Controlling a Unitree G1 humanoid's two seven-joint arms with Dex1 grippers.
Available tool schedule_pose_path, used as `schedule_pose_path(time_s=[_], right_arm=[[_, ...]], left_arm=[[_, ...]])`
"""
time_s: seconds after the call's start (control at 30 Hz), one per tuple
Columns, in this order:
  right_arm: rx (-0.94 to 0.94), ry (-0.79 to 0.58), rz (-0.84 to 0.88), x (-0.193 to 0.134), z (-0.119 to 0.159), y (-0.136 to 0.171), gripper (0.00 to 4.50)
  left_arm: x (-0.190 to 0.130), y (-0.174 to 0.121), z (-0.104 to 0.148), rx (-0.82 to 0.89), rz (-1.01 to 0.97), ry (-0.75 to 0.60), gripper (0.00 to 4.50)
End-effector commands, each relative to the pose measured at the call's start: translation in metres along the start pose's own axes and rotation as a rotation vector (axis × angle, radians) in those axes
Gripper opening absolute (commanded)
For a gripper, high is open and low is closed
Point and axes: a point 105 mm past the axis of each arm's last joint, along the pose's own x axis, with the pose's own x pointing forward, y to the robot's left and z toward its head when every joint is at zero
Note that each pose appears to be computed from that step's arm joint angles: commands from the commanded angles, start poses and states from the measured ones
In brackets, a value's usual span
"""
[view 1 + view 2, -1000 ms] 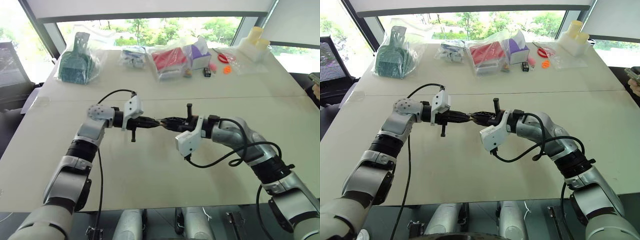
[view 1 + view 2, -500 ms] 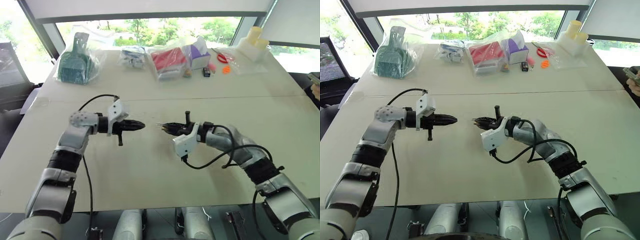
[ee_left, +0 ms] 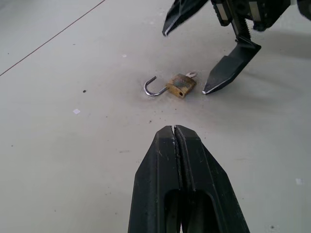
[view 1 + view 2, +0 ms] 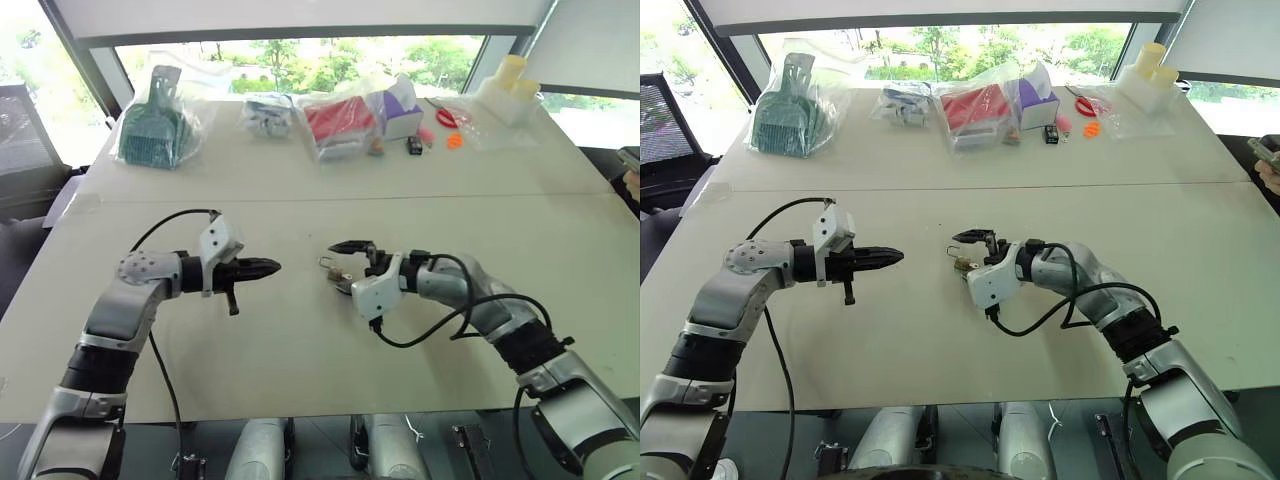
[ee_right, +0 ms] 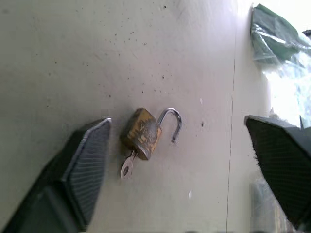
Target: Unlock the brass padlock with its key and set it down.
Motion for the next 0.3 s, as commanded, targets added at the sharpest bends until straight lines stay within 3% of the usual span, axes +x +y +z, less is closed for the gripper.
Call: schedule_pose_path(time_s=[0.03,0.17,0.3], right_arm=[[0.275,-0.021,0.038,-0.027,0.003,-0.006,4.47],[0.502,-0.064,0.093,-0.048,0.013,-0.01,4.47],[0.607,-0.073,0.096,-0.056,0.016,-0.015,4.47]], left_arm=[[-0.008,-0.002,0.012,0.035,0.018,-0.022,0.0],[-0.013,-0.007,0.013,0.041,0.024,-0.018,0.0],[-0.016,-0.012,0.013,0.04,0.029,-0.009,0.0]])
